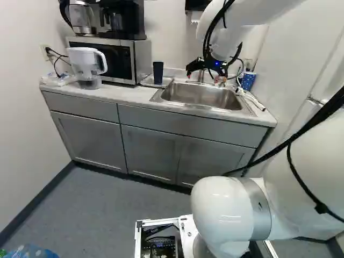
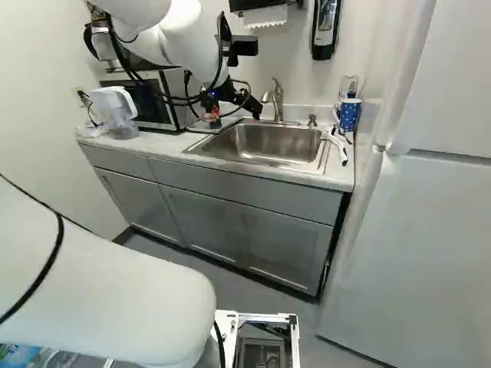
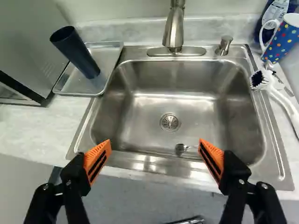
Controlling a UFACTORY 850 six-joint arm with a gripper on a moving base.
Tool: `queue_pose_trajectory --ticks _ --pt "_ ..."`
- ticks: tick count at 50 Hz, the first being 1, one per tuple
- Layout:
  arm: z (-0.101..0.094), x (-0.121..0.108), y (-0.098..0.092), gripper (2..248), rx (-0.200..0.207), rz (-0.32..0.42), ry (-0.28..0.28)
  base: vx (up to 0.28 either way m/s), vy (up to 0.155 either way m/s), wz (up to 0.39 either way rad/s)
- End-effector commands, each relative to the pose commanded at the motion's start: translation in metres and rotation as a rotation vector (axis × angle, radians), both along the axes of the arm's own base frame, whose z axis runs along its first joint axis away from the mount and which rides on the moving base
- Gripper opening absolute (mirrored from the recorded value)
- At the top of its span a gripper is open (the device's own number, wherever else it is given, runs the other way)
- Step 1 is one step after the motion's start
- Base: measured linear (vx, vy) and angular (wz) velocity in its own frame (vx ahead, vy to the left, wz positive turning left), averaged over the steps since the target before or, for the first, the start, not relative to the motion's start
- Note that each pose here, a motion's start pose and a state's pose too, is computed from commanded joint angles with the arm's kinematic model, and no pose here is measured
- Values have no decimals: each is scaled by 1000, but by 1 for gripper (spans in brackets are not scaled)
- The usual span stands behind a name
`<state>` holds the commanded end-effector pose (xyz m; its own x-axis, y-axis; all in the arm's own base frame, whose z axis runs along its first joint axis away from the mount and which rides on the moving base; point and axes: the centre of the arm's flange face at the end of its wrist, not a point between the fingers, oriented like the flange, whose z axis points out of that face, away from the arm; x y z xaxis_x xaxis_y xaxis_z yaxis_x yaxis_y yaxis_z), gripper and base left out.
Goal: Rinse the cup and place it in the tray
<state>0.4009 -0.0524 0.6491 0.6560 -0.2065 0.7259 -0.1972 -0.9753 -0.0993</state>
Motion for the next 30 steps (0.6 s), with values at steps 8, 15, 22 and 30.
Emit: queue_pose_trajectory --ticks 8,15,22,30 --pt "0 0 0 247 0 0 0 -96 -1 1" --pt "0 0 0 247 0 0 0 -95 0 2" --pt "0 0 0 247 0 0 0 -95 -1 2" --pt "0 0 0 247 0 0 0 -90 -3 1"
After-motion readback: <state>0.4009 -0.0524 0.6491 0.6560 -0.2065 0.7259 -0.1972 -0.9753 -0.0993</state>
